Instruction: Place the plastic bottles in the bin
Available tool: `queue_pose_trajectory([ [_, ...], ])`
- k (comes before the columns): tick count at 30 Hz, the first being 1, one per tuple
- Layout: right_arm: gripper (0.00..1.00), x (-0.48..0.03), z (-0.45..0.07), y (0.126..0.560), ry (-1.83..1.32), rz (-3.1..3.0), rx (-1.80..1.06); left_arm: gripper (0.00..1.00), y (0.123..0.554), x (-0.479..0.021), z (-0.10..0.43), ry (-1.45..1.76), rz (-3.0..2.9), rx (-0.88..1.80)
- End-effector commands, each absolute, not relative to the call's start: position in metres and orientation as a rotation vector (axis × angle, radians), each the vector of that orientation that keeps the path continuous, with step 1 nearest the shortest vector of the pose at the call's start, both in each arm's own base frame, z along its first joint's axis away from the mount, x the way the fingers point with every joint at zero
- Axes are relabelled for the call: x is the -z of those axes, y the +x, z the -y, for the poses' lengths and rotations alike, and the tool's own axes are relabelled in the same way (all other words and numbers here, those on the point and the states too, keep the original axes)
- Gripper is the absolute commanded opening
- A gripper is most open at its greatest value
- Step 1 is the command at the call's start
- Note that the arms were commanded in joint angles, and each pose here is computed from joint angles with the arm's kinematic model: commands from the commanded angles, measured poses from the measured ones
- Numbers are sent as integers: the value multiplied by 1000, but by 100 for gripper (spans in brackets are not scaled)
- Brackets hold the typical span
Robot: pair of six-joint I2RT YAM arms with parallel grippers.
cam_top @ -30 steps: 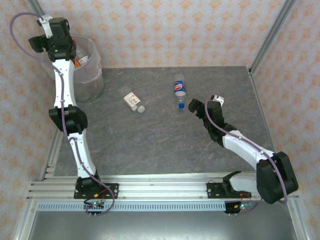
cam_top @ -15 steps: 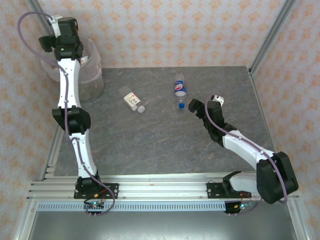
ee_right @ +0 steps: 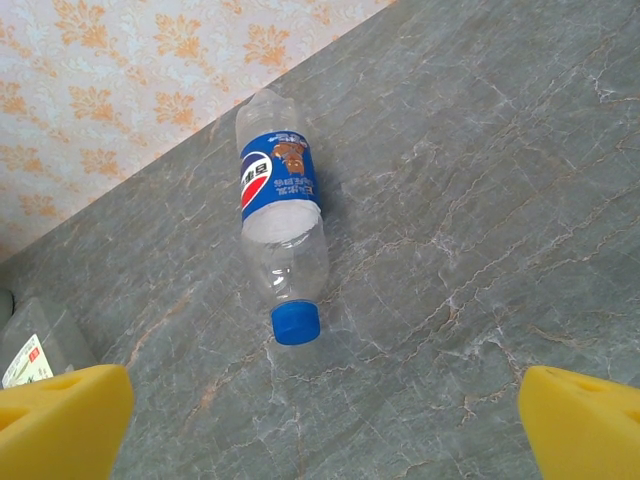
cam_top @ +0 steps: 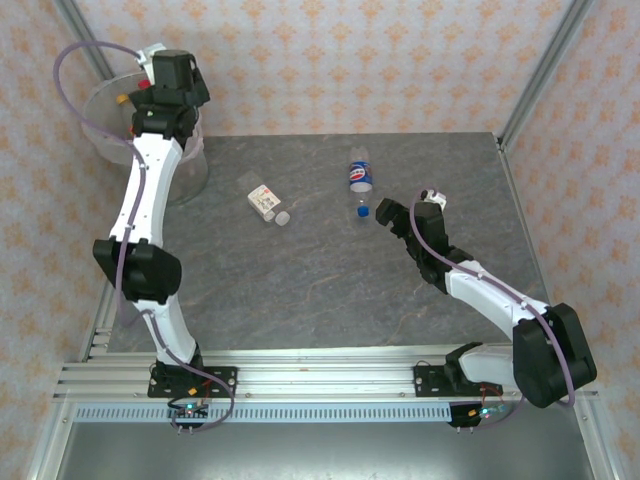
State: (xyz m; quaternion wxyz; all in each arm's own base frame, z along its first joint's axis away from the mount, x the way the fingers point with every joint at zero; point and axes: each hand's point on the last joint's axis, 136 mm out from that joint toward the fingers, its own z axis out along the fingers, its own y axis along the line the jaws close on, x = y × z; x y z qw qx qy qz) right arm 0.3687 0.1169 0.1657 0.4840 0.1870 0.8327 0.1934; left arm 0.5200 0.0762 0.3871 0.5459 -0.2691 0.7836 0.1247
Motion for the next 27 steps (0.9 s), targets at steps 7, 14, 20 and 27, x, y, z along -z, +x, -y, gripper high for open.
queue_pose_trajectory([
  [7,99,-175,-117,368,408,-2018,-467,100,498,-342,-27,-707,-1885,-66],
  [14,99,-182,-126,371,391,-1967,-553,100,474,-297,20,-705,-1991,177],
  [20,99,-184,-137,377,337,-1984,-577,100,465,-263,61,-710,-2065,296],
  [27,99,-172,-173,375,174,-2128,-701,100,468,-208,84,-731,-2210,304],
])
